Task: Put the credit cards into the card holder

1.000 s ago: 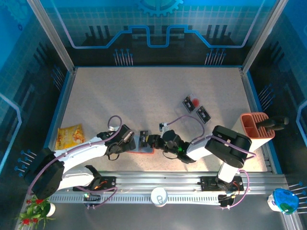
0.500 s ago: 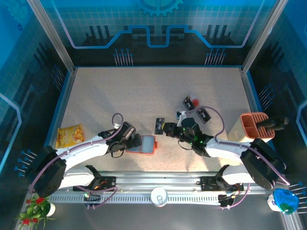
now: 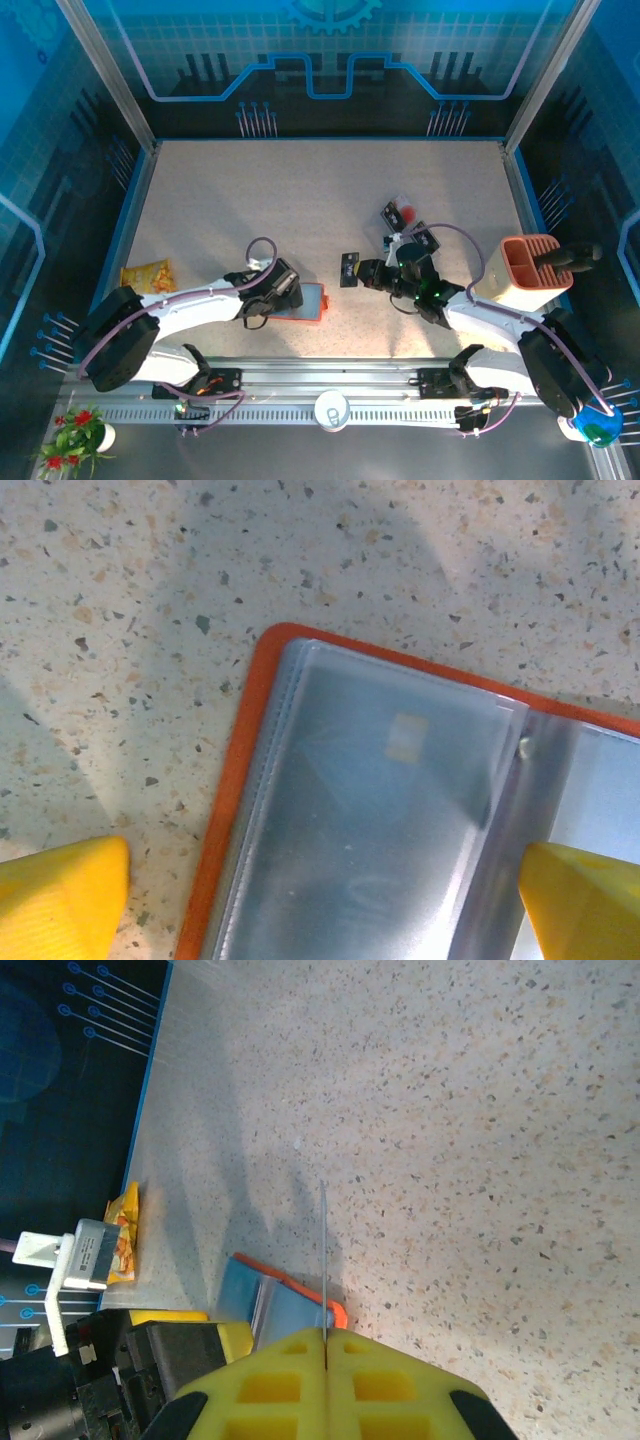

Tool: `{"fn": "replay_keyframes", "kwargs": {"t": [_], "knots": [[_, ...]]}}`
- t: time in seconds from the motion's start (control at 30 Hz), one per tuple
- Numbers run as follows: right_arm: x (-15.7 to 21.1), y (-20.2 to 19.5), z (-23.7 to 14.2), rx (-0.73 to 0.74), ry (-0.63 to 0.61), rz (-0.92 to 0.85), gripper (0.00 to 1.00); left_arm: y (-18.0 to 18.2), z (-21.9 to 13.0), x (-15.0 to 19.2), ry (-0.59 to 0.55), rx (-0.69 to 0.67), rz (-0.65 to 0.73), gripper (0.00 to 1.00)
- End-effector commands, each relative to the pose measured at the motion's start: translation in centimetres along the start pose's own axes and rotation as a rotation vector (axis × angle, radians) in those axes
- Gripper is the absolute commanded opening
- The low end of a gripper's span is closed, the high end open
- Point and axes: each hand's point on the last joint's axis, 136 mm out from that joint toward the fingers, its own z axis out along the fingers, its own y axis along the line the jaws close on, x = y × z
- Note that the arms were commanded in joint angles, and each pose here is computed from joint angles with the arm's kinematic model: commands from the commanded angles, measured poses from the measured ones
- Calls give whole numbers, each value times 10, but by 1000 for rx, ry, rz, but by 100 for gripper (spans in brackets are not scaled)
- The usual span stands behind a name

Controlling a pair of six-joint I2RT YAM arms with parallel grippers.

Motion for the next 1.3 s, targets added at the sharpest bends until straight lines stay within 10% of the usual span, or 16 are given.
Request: {"fn": "replay_keyframes", "kwargs": {"t": [0.0,0.53,1.27], "knots": [[5,-1,-3,-11,28,-15,0,-27,-5,9,33,79,-41,99],[11,1,6,-40,52,-1,0,-48,-29,17,12,135,-24,99],[48,61,62,-217,66,-75,0,42,-21,10,23,-96,-80,99]]}}
